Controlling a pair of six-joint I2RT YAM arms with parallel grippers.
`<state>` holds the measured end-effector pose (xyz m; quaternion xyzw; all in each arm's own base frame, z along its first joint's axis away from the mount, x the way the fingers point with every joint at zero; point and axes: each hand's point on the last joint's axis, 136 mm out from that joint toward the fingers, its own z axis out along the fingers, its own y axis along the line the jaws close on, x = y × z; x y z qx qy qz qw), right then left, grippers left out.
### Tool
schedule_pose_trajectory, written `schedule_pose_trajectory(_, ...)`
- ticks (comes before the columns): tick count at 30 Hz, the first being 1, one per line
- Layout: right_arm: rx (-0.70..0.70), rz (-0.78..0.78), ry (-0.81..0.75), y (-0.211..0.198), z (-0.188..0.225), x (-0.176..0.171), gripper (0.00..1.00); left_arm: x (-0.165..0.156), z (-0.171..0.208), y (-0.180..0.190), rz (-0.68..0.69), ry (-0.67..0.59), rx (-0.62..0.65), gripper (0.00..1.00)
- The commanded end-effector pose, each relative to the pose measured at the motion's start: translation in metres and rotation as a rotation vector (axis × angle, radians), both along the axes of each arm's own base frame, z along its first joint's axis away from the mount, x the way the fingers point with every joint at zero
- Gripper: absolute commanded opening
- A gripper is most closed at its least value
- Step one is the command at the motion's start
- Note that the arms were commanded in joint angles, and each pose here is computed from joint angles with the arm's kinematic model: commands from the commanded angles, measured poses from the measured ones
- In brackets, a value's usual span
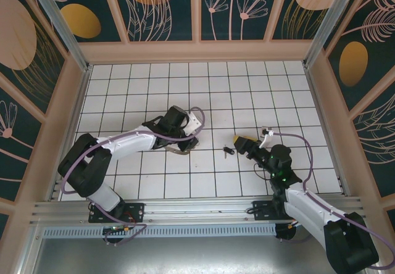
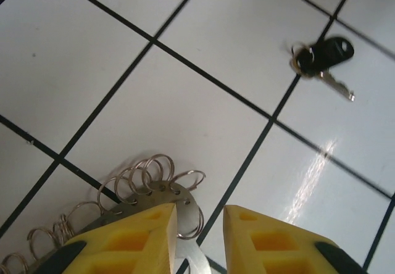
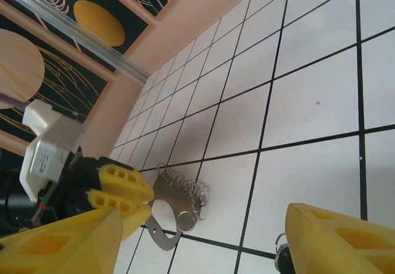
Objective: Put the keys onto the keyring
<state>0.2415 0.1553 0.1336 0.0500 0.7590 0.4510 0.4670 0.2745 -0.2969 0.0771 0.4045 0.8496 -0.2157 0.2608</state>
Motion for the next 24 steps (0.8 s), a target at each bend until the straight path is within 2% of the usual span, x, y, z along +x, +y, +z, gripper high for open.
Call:
schedule_pose_trajectory(1,-0.042,0.002,0.112,-0.012,-0.063,-0.027,0.71,0.002,0.009,-0.016,0.100,0.122,-0.097,0.27)
schedule_pose_trajectory(5,-0.042,0.002,0.112,-0.012,-0.063,-0.027,0.71,0.009,0.015,-0.023,0.191,0.193,-0.149,0.28)
schedule_pose_trajectory(10,-0.040,0.008,0.110,-0.011,-0.062,-0.028,0.71,0.010,0.007,-0.017,0.271,0.234,-0.141,0.25)
schedule_pose_trajectory(15,-0.039,0.007,0.109,-0.011,-0.062,-0.028,0.71,0.007,0.005,-0.015,0.301,0.264,-0.147,0.24)
schedule_pose_trajectory(24,-0.035,0.011,0.107,-0.011,-0.061,-0.029,0.77,-0.007,-0.024,-0.003,0.331,0.334,-0.098,0.23)
